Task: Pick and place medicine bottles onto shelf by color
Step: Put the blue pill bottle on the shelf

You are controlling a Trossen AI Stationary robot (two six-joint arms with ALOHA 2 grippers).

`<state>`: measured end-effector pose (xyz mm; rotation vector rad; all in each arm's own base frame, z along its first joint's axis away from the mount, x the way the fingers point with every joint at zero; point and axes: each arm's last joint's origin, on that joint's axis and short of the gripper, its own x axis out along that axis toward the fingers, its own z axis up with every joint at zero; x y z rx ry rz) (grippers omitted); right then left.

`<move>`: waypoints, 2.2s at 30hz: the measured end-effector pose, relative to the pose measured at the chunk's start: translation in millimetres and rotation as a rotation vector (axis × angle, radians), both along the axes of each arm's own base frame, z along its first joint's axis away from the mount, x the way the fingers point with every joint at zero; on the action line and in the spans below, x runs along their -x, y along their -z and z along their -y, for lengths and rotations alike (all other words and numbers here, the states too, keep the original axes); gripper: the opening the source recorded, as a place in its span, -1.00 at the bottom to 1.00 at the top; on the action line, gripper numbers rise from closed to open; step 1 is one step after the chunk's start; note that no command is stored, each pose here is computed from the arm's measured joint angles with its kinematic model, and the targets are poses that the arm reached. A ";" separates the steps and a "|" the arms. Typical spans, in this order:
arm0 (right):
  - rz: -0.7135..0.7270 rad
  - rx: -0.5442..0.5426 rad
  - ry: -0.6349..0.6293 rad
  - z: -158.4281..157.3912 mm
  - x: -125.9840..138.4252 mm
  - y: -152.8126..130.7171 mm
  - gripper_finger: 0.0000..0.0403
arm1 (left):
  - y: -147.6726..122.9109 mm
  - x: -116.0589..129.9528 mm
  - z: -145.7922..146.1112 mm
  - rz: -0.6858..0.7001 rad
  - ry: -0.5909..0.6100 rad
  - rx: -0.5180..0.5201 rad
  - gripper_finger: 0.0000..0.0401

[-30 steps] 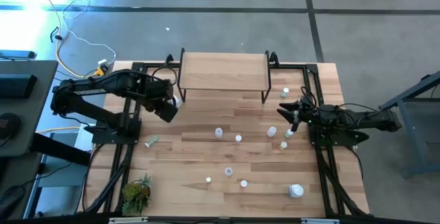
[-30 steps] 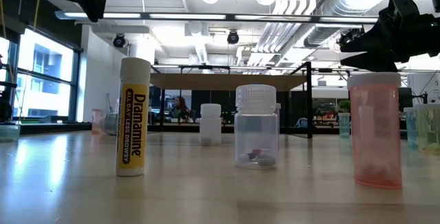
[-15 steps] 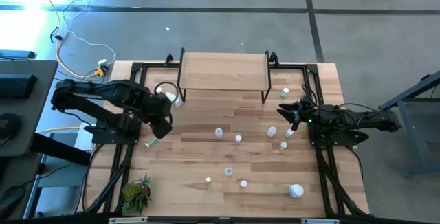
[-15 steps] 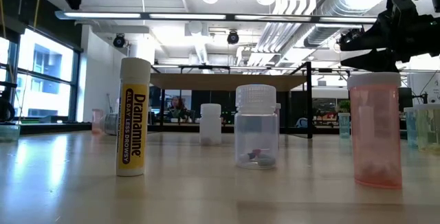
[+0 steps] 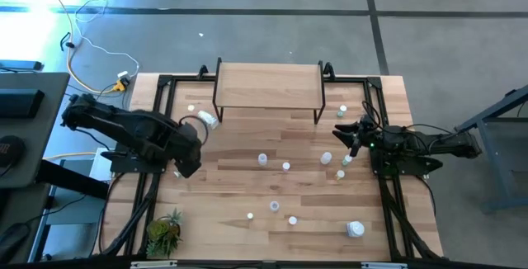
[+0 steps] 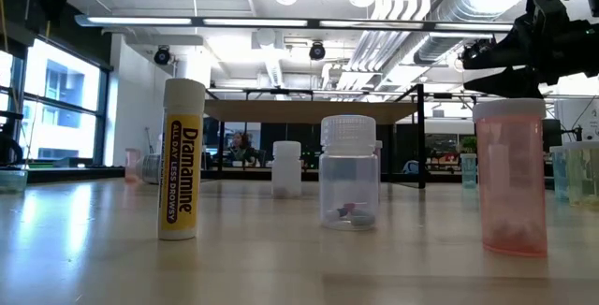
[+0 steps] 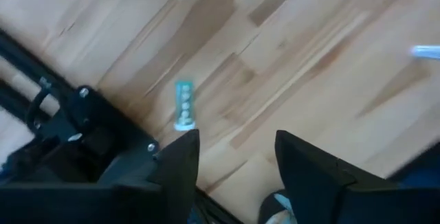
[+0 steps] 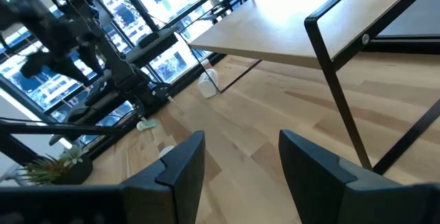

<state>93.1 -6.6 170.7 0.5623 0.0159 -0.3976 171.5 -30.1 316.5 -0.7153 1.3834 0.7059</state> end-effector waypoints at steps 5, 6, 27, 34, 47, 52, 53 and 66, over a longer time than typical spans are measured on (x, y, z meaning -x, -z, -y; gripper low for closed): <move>0.000 0.000 0.000 0.0 0.0 0.0 -0.12 | 41.9 1.3 5.8 -0.078 -0.036 -0.001 -0.09; 0.000 0.000 0.000 0.0 0.0 0.1 -0.12 | 50.1 0.0 6.5 -0.075 -0.049 0.014 -0.10; 0.005 0.000 0.004 0.1 -0.1 -0.4 -0.12 | 127.7 15.2 5.8 -0.195 -0.173 0.078 -0.15; 0.006 0.000 0.003 0.1 -0.1 -0.5 -0.12 | 131.2 13.4 6.9 -0.226 -0.159 0.095 -0.15; 0.006 -0.001 -0.002 -0.1 -0.1 -0.5 -0.12 | 158.5 -1.1 6.0 -0.392 -0.158 0.093 -0.15; 0.007 -0.002 -0.001 0.0 -0.1 -0.5 -0.12 | 170.0 -8.5 2.9 -0.416 -0.148 0.097 -0.15; 0.008 -0.003 -0.001 -0.1 -0.1 -0.5 -0.12 | 172.6 -9.1 1.8 -0.432 -0.156 0.095 -0.15; 0.018 -0.025 -0.003 -0.1 -0.2 -0.7 -0.12 | 199.5 -16.1 -5.3 -0.573 -0.107 0.151 -0.15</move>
